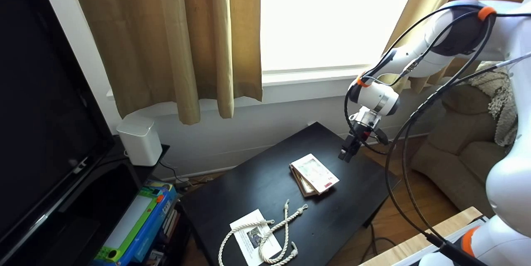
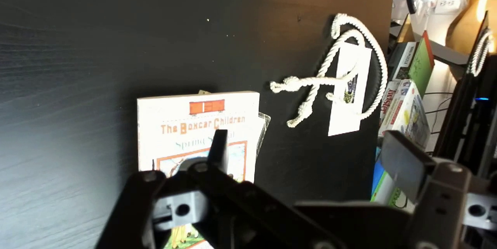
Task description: Restack the top two books on the right
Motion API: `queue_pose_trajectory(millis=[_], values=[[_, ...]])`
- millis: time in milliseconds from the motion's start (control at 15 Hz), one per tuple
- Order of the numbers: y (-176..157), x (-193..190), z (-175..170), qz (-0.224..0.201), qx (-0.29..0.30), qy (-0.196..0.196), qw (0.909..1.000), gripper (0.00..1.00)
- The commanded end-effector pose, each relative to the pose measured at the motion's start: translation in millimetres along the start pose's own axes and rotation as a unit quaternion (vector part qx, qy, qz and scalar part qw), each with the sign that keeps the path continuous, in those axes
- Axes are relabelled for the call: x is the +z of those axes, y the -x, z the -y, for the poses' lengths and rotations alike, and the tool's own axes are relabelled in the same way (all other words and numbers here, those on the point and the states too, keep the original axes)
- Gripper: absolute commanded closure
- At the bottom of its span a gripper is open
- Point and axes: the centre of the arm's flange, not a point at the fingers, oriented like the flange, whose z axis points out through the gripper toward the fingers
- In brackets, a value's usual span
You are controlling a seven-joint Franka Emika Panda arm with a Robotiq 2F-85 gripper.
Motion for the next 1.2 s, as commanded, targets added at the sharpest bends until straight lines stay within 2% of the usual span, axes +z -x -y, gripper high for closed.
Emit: queue_pose_trajectory(millis=[0, 400, 867, 1133], values=[[-27.7, 29.0, -48.7, 0.030, 0.000, -0.034, 0.9990, 0.00], [-36.7, 65.2, -90.1, 0.049, 0.023, -0.040, 0.9977, 0.00], [-44.6, 72.6, -116.7, 0.053, 0.065, -0.005, 0.9965, 0.00], [-56.1, 83.7, -126.8, 0.051, 0.069, -0.017, 0.9961, 0.00]])
